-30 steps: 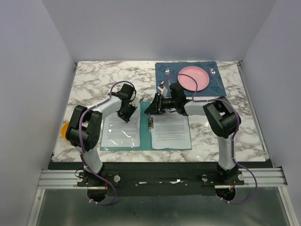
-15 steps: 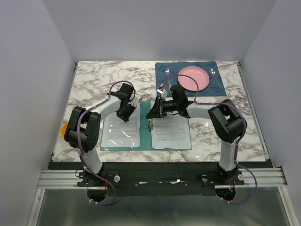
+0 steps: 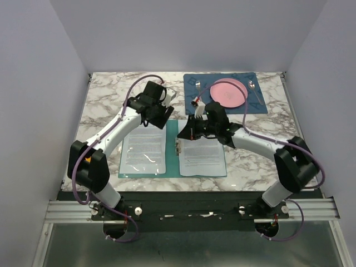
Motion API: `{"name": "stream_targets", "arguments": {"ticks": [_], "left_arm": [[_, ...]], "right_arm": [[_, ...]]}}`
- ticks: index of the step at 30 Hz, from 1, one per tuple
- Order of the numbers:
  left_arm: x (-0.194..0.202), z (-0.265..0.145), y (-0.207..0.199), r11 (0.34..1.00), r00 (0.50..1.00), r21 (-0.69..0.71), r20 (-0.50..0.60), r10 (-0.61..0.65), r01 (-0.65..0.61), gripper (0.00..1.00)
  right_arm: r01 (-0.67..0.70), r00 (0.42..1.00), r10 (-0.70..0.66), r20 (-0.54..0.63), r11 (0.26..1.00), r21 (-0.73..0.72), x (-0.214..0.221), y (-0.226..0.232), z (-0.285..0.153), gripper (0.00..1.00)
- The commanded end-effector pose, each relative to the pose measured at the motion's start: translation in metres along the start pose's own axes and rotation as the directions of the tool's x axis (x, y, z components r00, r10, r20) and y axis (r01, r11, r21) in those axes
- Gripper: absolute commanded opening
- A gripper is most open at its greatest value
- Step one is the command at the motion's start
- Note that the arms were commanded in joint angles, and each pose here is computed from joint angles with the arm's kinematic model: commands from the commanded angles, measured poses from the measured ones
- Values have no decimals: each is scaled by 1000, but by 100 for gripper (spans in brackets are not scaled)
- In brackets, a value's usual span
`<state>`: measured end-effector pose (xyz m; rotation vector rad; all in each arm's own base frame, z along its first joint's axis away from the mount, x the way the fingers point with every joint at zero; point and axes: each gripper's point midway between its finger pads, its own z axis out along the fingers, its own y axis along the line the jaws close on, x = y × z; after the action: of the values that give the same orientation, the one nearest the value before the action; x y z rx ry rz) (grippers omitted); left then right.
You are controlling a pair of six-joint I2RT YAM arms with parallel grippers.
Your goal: Put the files into the folder
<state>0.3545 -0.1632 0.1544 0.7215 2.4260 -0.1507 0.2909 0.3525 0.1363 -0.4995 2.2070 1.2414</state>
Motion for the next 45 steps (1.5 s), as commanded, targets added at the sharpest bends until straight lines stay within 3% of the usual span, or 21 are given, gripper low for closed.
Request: {"name": "stream_targets", "arguments": {"ticks": [1,2,5,8,9,10,13,14,16,18,20,22,25,26,27,28,34,35,36,40,45], "left_arm": [[-5,-3,7,974,997,-219,24,67,-60,84],[-24,-1,2,962,988,-264,112,108,-75,99],[-25,4,7,942,986,-330,126,105,-58,99],[-30,10,-3,959,992,-280,110,63,-30,99],[-31,11,-6,963,992,-267,112,55,-23,95],[-31,11,-8,968,992,-252,116,47,-17,90],[-35,16,-11,969,989,-245,141,37,-1,59],[-36,18,-10,968,990,-251,136,37,-2,44],[-36,28,-16,976,993,-219,112,39,-14,40],[-36,33,-23,983,993,-183,107,40,-20,47],[-33,39,-32,991,995,-133,90,41,-29,56],[-34,42,-37,994,995,-107,85,43,-34,57],[-34,47,-40,996,998,-93,68,1,5,34],[-31,48,-42,997,999,-82,52,-3,8,15],[-35,48,-43,997,999,-71,53,-6,10,5],[-34,52,-45,998,999,-62,42,-1,4,0],[-32,61,-60,999,1000,33,-20,6,-5,0],[-30,61,-61,999,999,42,-35,7,-6,15],[-32,62,-63,998,999,63,-37,8,-6,39],[-29,69,-62,998,998,62,-60,7,-3,96],[-36,76,-63,998,998,59,-67,-17,21,99]], "right_arm": [[29,990,-60,131,973,230,-4,-20,-28,0],[-17,989,-16,150,976,219,-7,-19,-34,0],[-35,997,26,76,992,122,11,-7,-31,0],[17,989,-40,145,988,151,21,-9,-36,0],[48,961,-108,254,972,230,0,-11,-48,0],[64,952,-137,273,963,262,-1,-14,-51,0],[51,952,-142,270,946,319,0,-24,-55,0],[56,955,-148,258,941,332,1,-27,-55,0],[82,972,-126,197,973,215,17,-14,-49,0],[19,962,-51,268,992,122,10,-6,-50,0],[26,965,-61,257,990,140,9,-10,-46,0],[52,963,-98,251,981,186,6,-11,-46,1],[105,945,-176,275,962,253,-2,-6,-52,0],[111,942,-184,282,960,256,-5,-4,-53,0],[132,939,-205,277,956,260,-6,-2,-53,0],[140,939,-213,269,954,265,-6,-2,-52,0],[166,943,-235,237,946,278,-6,-3,-46,0],[169,943,-237,234,946,278,-6,-2,-45,0],[171,942,-242,234,943,285,-8,-2,-45,0],[178,940,-253,230,936,302,-8,-4,-43,0],[178,932,-262,249,932,317,-8,-5,-34,0]]}}
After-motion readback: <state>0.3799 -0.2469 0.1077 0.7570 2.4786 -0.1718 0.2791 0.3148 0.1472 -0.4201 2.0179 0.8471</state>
